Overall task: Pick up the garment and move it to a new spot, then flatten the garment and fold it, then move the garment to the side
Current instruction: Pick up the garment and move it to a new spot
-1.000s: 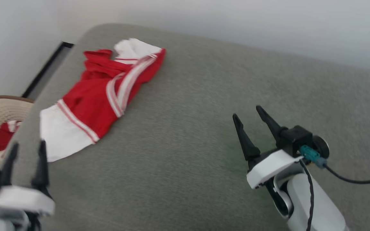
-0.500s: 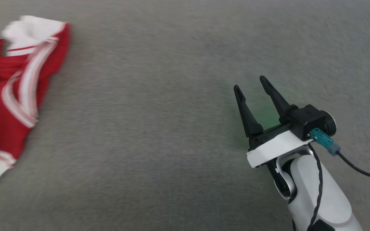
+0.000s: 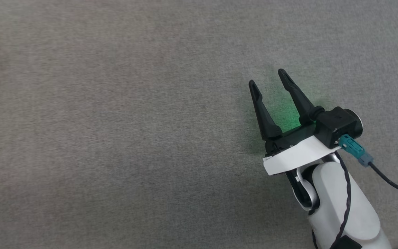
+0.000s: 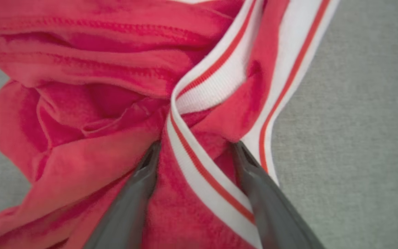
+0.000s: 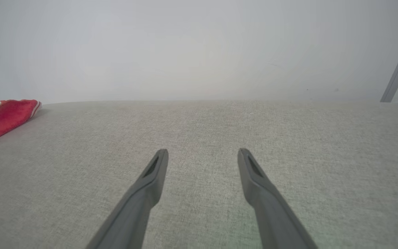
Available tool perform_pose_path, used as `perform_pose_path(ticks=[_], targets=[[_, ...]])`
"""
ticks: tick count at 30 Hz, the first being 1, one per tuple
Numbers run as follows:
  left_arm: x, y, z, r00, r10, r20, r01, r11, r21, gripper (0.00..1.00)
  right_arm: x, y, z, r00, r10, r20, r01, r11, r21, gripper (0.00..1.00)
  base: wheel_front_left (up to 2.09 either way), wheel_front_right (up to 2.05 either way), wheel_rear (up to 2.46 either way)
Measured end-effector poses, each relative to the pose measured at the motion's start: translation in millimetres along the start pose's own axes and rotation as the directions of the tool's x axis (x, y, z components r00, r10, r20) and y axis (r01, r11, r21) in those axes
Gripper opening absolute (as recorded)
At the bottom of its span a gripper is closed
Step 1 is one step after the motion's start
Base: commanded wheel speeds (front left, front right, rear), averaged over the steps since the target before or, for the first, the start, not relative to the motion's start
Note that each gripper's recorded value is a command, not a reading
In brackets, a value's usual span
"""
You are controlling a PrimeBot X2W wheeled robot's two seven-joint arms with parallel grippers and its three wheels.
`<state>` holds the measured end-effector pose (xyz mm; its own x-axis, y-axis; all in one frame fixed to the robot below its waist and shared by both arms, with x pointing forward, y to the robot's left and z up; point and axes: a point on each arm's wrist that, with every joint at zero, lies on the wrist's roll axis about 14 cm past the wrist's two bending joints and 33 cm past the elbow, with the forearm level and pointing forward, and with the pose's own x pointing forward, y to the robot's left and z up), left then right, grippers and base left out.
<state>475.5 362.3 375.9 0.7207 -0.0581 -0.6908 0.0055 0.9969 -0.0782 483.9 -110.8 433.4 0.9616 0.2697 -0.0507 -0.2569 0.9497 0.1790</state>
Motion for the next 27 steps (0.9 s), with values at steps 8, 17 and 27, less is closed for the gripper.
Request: perform_pose_path(ticks=[8, 17, 27], targets=[[23, 1, -9, 0.997, 0.007, -0.075, -0.006, 1.0, 0.013, 0.0, -4, -10, -4, 1.0, -0.023, -0.009, 0.022, 1.0, -0.018, 1.0, 0.0, 0.0, 0.0], [11, -8, 43, 0.982, -0.022, 0.187, -0.012, 0.984, 0.178, 0.0, -9, -3, 19, 0.999, -0.01, 0.041, 0.011, 0.999, -0.031, 1.0, 0.0, 0.0, 0.0], [-8, -112, 139, 0.859, -0.348, 0.375, 0.127, 0.856, 0.502, 0.0, -21, -1, 43, 0.995, -0.022, 0.094, 0.023, 1.0, -0.005, 1.0, 0.0, 0.0, 0.0]])
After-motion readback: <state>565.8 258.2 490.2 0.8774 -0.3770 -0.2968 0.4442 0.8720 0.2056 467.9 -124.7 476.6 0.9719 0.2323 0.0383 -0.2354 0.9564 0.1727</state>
